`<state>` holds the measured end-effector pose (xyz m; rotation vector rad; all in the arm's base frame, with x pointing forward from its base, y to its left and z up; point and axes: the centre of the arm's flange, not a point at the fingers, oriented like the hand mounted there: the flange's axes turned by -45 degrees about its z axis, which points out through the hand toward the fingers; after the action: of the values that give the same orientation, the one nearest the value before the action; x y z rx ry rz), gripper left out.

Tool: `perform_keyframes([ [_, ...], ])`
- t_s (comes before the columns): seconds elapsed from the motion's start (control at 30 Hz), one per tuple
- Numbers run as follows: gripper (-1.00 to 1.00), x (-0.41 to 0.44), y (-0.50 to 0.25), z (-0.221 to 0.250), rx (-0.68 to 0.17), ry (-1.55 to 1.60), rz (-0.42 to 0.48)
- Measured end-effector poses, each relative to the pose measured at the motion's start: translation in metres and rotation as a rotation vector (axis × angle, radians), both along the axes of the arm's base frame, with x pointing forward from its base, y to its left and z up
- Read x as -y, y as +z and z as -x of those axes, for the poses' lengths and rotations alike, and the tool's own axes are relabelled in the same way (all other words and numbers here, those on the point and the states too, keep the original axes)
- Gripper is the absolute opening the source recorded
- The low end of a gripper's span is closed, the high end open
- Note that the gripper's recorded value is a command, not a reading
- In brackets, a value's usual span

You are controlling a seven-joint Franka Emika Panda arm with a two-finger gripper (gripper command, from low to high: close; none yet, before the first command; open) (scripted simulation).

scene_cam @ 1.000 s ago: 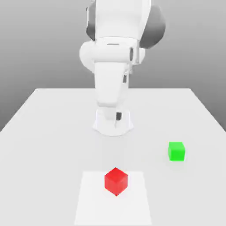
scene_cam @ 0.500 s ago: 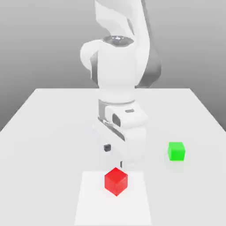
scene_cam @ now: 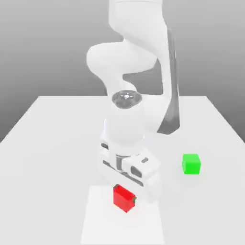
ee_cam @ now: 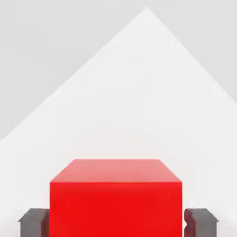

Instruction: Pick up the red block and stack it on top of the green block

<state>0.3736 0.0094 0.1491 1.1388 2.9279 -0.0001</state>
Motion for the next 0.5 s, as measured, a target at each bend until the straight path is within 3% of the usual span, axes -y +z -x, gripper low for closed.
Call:
perform_keyframes([
  [0.33, -1.00, 0.000, 0.056, 0.001, -0.001, -0.009, -0.005],
  [0.5, -1.00, -0.083, 0.080, 0.026, 0.001, 0.110, -0.022],
])
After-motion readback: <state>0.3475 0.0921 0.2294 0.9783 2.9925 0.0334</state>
